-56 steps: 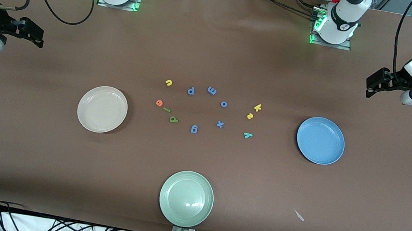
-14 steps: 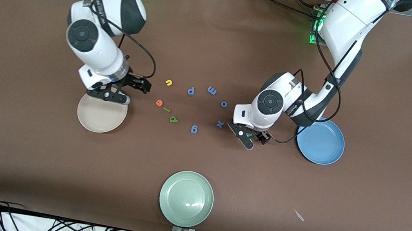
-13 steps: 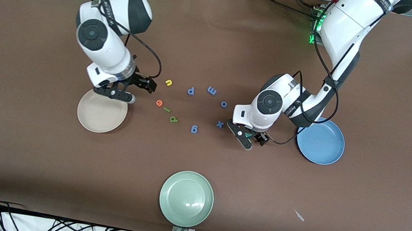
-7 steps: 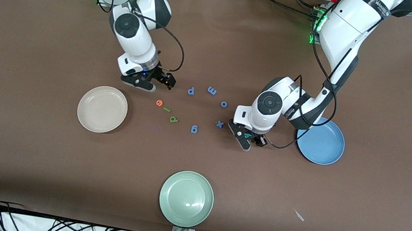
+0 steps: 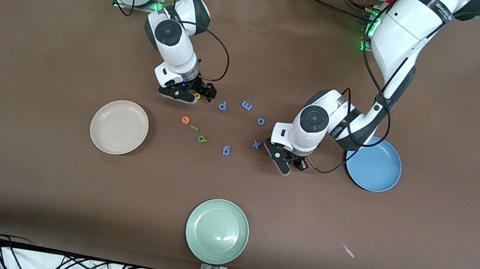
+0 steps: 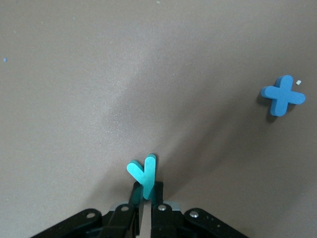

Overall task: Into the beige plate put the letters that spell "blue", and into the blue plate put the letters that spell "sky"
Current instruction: 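Grasp the cyan y with the left gripper while the right gripper grasps the yellow u, then drop the cyan y onto the blue plate with the left gripper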

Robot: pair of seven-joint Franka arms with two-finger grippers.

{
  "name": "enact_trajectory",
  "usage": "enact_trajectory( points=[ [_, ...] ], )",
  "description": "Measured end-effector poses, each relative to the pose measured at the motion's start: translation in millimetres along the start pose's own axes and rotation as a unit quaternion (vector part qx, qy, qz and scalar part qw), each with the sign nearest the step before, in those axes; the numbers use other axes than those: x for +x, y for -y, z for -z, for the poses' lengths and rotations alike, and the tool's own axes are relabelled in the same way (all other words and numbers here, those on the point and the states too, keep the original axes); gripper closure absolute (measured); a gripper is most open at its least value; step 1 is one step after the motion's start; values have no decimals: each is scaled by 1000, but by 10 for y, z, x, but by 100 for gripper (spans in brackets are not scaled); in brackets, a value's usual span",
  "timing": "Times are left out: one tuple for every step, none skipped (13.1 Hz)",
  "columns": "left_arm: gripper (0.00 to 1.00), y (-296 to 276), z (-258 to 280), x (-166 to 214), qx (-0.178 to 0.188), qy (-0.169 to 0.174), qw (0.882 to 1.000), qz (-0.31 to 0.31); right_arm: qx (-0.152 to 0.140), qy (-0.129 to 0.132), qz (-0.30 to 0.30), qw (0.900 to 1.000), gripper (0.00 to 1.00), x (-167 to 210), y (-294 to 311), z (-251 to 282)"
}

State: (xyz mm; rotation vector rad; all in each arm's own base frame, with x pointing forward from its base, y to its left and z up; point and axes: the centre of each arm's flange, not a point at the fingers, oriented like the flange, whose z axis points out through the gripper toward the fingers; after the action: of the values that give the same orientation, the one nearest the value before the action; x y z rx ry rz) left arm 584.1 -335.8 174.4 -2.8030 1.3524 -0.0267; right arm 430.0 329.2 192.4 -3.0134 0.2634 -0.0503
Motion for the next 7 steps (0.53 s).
enact_trajectory(
  points=[
    [89,16,3,-4,0,-1,1000,1,-3,-1,0,1000,0,23,-41,-50],
    [89,46,16,-8,1,-2,1000,3,-6,0,0,1000,0,27,-67,-96],
    [89,99,54,-23,2,1,1000,6,-7,2,0,1000,1,20,-74,-126],
    [89,157,128,-46,2,10,1000,8,-8,3,1,1000,4,8,-71,-143],
    [89,219,227,-76,4,19,1000,6,-9,4,3,1000,4,-13,-61,-163],
    [89,320,352,-127,5,29,1000,0,-10,6,5,1000,7,-39,-48,-182],
    [89,477,482,-215,6,39,999,-6,-10,7,6,1000,7,-62,-34,-193]
  ],
)
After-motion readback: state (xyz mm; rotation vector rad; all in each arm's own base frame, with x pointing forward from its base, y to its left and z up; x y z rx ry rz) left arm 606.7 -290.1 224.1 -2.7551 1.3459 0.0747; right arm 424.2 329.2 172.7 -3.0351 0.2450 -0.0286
